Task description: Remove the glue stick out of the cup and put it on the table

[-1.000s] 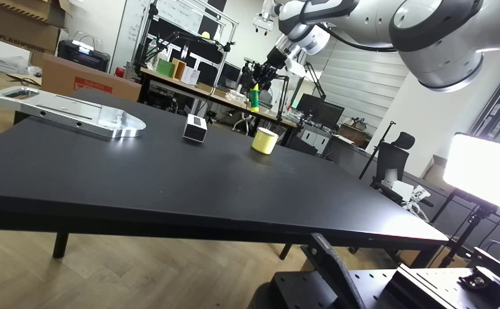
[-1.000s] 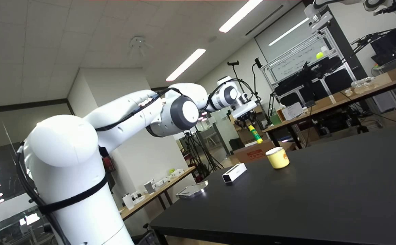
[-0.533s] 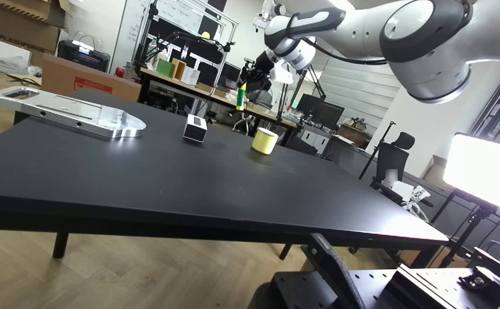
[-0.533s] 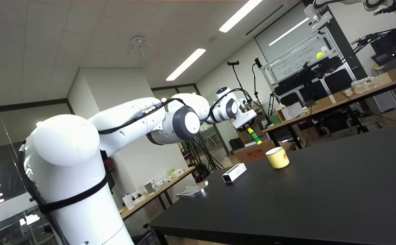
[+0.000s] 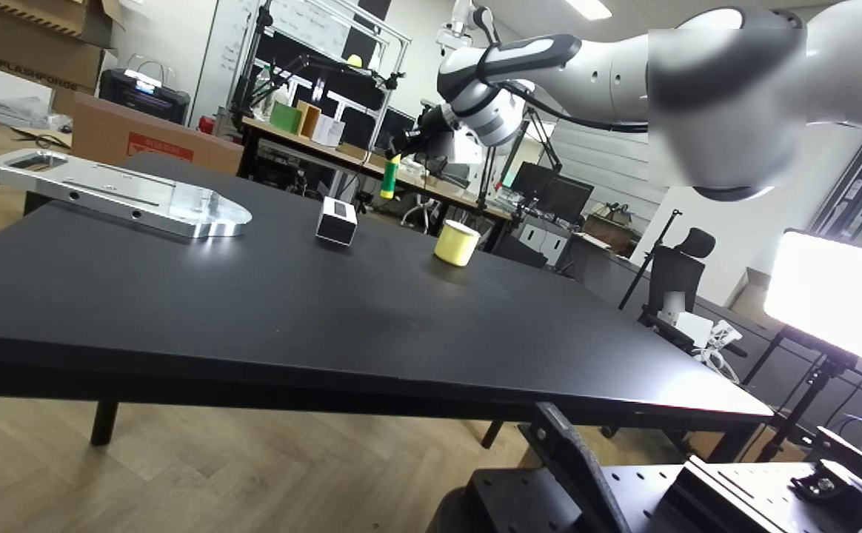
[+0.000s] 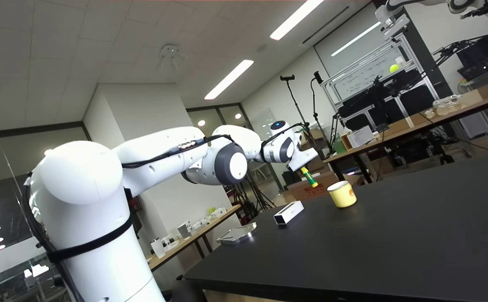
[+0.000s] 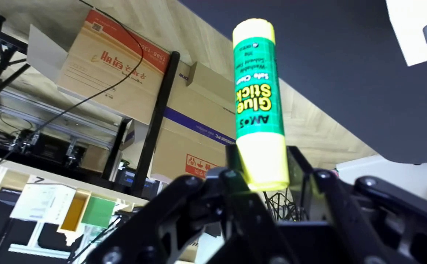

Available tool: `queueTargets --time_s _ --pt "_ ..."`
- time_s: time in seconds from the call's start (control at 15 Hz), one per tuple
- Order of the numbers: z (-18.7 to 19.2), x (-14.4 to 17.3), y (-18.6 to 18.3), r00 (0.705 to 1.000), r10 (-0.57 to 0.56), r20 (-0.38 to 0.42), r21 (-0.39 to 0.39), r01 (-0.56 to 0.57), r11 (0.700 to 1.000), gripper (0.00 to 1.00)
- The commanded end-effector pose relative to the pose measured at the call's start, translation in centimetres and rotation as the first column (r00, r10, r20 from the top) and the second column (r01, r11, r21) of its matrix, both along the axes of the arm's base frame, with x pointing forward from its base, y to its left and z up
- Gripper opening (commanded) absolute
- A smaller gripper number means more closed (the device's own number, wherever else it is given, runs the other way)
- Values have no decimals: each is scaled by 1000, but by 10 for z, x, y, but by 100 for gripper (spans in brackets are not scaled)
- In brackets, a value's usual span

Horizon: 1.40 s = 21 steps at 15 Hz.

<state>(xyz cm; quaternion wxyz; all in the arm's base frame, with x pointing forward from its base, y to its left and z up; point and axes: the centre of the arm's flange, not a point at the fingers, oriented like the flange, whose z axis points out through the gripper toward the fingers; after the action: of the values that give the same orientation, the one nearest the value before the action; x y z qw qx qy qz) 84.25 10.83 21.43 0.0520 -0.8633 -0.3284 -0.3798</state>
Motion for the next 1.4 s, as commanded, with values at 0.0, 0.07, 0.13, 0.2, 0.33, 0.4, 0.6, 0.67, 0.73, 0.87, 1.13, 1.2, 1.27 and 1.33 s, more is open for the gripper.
queueTargets --time_s 0.0,0.07,0.13,0.2,0.33,0.4,0.6,0.67,0.73,0.87,1.13,1.2,1.27,1.33 --pt "-20 6 -6 999 52 -2 52 -52 997 9" --pt "-25 7 -7 998 63 -9 65 -62 996 9" --pt "-29 8 -9 998 69 -14 79 -68 995 9" --pt "-33 9 -12 997 71 -18 93 -69 993 9" --pt "-40 12 -21 997 64 -33 121 -60 991 9" --pt "-43 14 -25 998 57 -40 130 -52 990 9" --pt "-55 21 -41 996 32 -77 144 -21 989 9" --pt "-59 22 -45 996 26 -87 143 -13 990 9" --pt "-62 23 -49 995 18 -98 149 -3 989 9" --pt "-67 24 -56 994 2 -114 155 15 988 9" --pt "-73 24 -62 993 -12 -121 139 29 990 9" --pt "-74 24 -63 992 -15 -121 134 31 991 9" --pt "-75 24 -64 992 -17 -122 127 33 991 9" --pt "-76 24 -64 992 -18 -122 122 33 992 9"
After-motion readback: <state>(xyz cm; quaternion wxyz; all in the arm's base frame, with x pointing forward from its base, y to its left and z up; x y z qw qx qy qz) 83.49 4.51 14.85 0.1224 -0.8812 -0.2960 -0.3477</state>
